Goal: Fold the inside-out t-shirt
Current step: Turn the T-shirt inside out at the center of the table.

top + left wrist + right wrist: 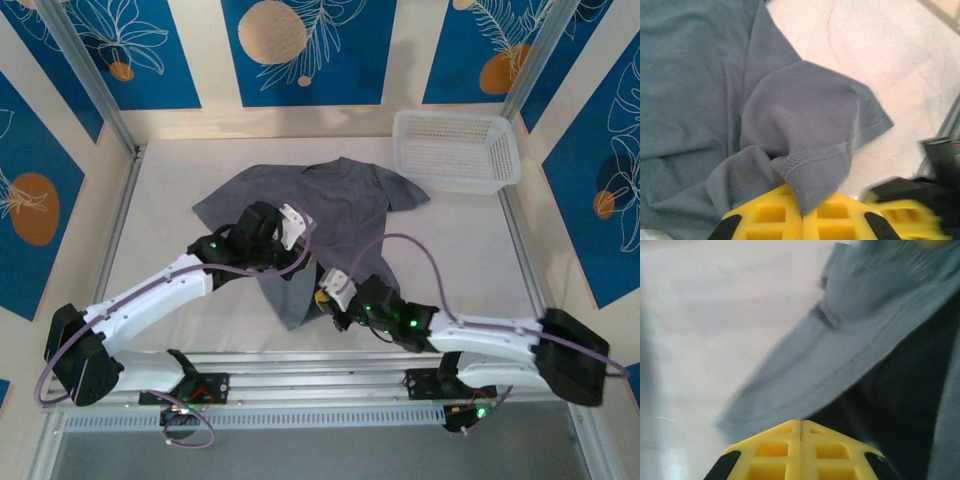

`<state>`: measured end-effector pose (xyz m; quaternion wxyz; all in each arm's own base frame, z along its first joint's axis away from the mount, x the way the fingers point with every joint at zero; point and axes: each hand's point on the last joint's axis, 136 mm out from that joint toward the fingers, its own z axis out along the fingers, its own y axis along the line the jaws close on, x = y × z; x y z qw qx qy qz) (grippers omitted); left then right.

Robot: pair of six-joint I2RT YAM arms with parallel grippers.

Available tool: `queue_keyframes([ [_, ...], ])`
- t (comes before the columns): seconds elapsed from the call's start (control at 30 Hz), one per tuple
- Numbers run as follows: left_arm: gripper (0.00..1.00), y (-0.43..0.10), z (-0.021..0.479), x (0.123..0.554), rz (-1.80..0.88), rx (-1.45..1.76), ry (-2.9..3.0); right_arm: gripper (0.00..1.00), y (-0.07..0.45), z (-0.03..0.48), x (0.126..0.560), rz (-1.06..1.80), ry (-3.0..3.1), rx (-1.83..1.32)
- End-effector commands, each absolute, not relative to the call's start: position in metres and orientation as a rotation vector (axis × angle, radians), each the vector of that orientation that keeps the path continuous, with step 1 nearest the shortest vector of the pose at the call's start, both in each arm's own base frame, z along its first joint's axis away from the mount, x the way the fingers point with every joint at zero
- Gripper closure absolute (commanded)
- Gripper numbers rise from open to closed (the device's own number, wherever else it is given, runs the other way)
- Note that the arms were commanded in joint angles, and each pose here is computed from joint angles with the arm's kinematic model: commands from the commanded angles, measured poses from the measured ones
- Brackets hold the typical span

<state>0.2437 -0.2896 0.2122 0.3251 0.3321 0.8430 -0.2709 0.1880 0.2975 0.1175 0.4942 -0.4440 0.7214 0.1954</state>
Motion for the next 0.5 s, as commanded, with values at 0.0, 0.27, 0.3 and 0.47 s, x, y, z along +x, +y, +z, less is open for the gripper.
queue_keyframes([
  [0.0,1.00,-0.292,0.247,0.239,-0.811,0.847,2.161,1.00,0.293,0.138,0.243,-0.054,1.417,-1.161],
  [0.27,1.00,-0.316,0.302,0.223,-1.126,0.850,2.084,1.00,0.275,0.163,0.343,-0.535,1.200,-1.119],
  [0.3,1.00,-0.319,0.309,0.221,-1.150,0.855,2.065,1.00,0.270,0.170,0.352,-0.534,1.210,-1.086],
  [0.47,1.00,-0.334,0.353,0.218,-1.283,0.884,1.968,1.00,0.245,0.181,0.392,-0.546,1.311,-0.987],
])
